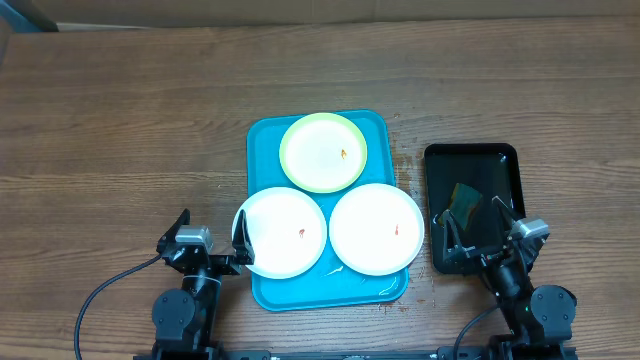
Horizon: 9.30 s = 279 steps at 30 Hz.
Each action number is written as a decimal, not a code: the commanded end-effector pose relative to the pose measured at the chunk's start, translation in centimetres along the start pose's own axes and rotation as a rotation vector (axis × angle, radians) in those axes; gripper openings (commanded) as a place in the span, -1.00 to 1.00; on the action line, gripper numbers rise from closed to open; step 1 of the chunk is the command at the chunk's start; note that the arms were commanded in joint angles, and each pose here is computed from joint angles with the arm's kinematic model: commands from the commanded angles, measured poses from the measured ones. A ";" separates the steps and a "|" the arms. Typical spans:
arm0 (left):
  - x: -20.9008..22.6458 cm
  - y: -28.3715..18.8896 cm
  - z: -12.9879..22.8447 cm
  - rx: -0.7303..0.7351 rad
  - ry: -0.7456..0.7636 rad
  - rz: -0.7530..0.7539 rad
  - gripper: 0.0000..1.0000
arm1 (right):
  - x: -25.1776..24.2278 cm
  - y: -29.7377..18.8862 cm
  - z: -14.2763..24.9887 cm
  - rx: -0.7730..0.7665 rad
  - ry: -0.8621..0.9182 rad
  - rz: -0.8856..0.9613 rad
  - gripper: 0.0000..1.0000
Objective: Clean dirty plates on tray and stack at the side
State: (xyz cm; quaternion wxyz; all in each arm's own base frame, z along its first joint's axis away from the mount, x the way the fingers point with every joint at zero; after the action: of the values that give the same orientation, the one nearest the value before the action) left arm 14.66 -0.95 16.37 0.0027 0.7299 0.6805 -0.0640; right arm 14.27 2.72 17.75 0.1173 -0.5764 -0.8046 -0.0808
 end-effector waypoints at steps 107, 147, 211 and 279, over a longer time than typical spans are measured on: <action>0.1 0.0 0.0 -0.002 -0.361 0.000 1.00 | -0.1 0.0 0.2 -0.006 -0.001 0.002 1.00; -3.3 -2.8 -9.7 0.070 -0.337 0.335 1.00 | 4.7 -1.0 -9.9 0.081 0.110 -0.188 1.00; -14.3 6.0 -12.8 0.916 0.023 0.406 1.00 | -7.4 12.3 0.7 1.373 0.455 0.778 0.08; -15.7 8.3 -7.3 1.172 0.054 0.363 0.86 | -8.0 9.7 6.2 1.357 0.573 0.707 -0.68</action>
State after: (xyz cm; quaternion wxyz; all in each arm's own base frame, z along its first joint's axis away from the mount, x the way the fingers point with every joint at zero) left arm 21.92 -16.11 25.20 -0.3956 0.7308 0.3887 -0.3979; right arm 26.38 0.37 10.31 0.6589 -0.5475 -0.4034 0.3214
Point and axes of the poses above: each gripper's point midway between its finger pads, its own y axis out along the fingers, its own x axis along the line the jaws close on, z = x × y, the point moved 10 cm from there along -y, back along the fingers, and after that the axes turned 2 degrees about y, right-handed, at the moved point
